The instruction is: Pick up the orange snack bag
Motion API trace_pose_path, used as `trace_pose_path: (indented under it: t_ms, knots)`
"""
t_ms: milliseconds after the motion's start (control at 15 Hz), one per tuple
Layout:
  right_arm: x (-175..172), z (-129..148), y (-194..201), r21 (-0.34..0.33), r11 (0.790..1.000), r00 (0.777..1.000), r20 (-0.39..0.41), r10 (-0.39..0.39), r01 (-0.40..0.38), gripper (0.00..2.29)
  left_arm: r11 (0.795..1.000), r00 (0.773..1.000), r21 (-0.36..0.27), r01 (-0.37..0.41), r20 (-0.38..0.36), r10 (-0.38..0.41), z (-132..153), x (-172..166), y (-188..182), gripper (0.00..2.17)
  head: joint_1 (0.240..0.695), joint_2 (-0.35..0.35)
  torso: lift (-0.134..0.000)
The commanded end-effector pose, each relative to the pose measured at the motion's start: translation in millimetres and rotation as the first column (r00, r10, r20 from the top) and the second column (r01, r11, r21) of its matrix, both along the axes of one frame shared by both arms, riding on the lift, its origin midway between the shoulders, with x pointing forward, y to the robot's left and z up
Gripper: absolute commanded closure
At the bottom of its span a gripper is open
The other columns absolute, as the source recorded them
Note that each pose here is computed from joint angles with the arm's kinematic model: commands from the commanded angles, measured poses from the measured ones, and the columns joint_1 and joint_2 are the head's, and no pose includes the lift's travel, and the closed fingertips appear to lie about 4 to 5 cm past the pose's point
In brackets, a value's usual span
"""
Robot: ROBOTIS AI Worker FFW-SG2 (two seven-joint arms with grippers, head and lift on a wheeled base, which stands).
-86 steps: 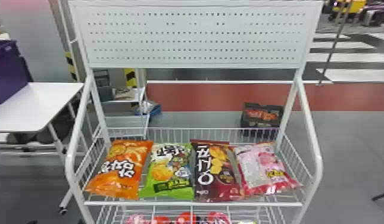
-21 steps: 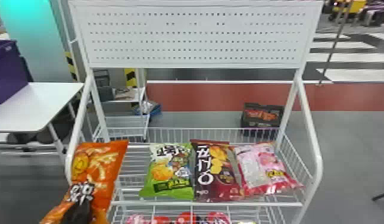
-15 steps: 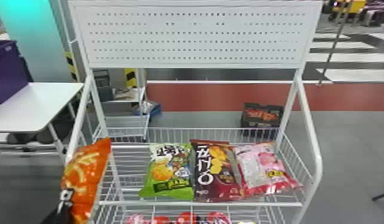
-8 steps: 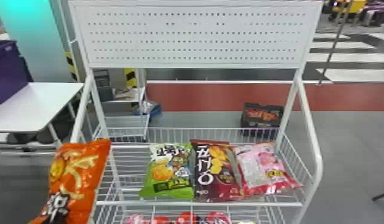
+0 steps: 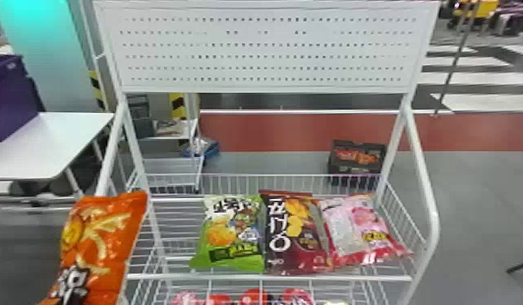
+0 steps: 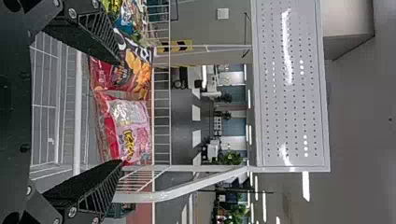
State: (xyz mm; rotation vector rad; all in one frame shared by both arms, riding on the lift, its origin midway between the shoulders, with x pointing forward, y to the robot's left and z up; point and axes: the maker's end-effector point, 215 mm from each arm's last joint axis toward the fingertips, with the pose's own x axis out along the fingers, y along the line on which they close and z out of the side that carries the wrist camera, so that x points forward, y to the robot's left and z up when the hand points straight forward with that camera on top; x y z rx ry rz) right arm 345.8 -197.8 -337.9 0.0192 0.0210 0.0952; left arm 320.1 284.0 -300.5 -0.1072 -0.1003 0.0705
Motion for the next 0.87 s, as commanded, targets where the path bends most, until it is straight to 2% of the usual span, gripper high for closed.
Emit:
trace_pose_path:
  t_ms: [0, 800]
  knots:
    - [-0.3, -0.1, 0.0, 0.0, 1.0, 1.0, -0.001, 0.0, 0.0, 0.14, 1.0, 1.0, 0.002, -0.002, -0.002, 0.002, -0.9, -0.6, 1.2, 1.38, 0.499, 0.0, 0.0]
    - [-0.3, 1.8, -0.3, 0.0, 1.0, 1.0, 0.002, 0.001, -0.001, 0.14, 1.0, 1.0, 0.002, 0.003, -0.002, -0.003, -2.5, -1.0, 0.1, 1.38, 0.499, 0.0, 0.0]
